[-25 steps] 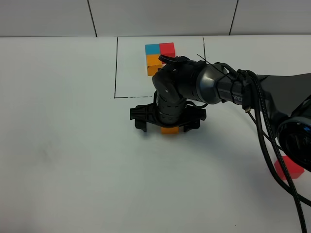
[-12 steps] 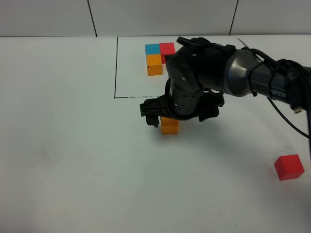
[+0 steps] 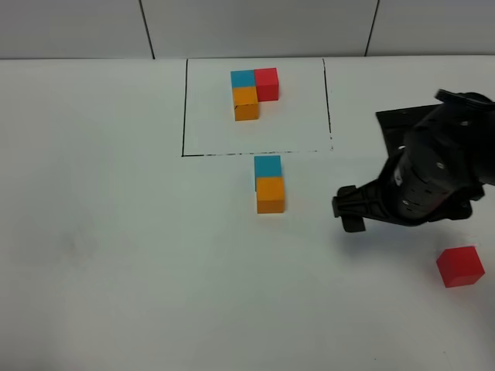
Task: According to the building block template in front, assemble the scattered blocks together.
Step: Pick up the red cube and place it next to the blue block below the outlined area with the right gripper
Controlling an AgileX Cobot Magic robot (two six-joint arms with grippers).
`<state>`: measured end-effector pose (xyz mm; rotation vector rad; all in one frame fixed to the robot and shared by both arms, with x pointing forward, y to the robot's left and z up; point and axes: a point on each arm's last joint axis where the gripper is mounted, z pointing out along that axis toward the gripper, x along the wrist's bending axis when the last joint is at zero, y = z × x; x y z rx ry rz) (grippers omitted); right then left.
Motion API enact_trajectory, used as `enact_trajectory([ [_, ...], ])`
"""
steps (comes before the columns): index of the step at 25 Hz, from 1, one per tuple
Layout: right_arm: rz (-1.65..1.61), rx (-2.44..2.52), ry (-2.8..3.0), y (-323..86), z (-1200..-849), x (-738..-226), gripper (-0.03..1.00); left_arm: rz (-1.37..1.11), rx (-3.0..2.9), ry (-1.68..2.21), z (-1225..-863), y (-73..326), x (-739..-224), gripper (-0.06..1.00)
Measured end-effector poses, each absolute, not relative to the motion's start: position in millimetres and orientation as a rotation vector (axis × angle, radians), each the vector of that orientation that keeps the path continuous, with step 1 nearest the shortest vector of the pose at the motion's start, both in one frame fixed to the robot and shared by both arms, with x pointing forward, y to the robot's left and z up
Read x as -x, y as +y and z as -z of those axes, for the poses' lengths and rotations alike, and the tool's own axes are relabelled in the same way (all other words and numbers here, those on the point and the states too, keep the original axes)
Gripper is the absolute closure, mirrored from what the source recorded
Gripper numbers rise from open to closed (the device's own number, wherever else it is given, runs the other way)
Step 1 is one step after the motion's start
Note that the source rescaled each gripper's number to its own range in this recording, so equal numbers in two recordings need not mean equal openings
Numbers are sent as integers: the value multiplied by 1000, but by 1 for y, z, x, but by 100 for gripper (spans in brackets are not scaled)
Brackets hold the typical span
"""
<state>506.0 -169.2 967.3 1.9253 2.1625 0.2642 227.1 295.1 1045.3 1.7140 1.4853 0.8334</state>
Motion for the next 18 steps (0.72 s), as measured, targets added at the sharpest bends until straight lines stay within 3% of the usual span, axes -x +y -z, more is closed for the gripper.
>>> enact_trajectory([
  [8,-58,-1966,2191,-218,-967,-490,8,-833,-1714,1485,-1045,295,-227,18],
  [18,-131,-1978,2217,-247,-936,-476,11,-833,-1714,1485,-1045,295,-227,18],
])
